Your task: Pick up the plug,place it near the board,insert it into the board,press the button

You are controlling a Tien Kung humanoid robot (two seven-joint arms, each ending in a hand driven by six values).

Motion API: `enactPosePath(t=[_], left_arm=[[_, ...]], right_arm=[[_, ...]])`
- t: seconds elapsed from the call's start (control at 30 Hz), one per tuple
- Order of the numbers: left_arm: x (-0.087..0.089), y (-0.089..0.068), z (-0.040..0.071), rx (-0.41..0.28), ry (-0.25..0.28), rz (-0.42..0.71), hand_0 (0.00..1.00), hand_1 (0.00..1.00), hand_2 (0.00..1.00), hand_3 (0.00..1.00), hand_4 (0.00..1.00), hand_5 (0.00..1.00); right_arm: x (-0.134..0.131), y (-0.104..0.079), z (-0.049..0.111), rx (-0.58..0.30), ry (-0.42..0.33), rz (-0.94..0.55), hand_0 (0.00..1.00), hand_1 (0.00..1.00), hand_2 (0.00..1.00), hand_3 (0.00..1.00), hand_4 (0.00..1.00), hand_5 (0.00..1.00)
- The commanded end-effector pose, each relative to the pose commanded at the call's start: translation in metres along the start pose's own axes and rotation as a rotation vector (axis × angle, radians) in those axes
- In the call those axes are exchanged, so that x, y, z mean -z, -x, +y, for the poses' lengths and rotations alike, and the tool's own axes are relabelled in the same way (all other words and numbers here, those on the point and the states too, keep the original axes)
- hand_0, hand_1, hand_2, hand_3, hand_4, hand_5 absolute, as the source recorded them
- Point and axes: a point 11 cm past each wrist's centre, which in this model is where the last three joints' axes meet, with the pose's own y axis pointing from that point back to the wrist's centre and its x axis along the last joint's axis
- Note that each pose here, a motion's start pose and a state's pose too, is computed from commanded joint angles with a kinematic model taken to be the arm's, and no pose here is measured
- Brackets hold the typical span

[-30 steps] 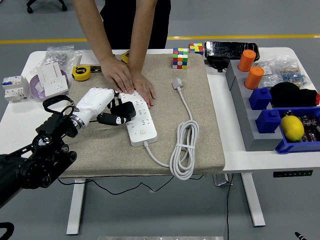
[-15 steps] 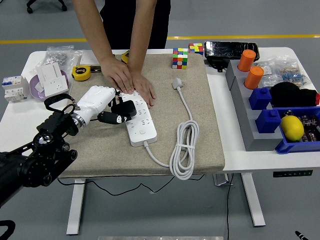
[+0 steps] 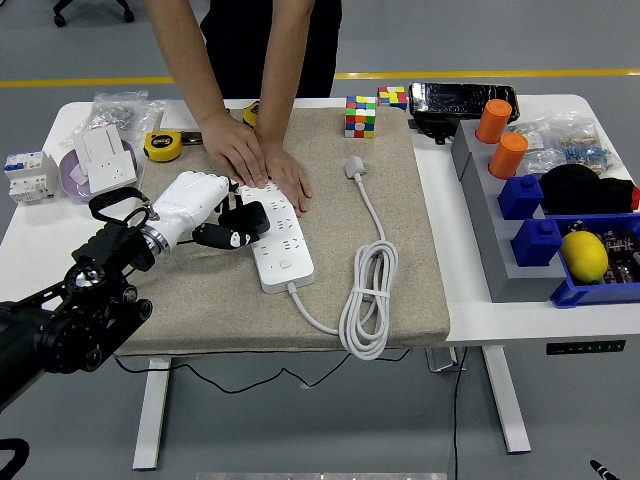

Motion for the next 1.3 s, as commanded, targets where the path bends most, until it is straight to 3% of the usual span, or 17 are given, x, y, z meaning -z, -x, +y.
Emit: enactPosePath(t=[1.3], left_arm=[[-0.0004,0.0011,-0.0008,0.034,0.019,-0.073,0.508,0.41,0.294,0.314,0.42,0.002]], right_arm=[[0.0008,-0.0024,0.0001,-0.004,-0.001,0.001,0.82,0.754,0.753,0.792,0.998,0.921]])
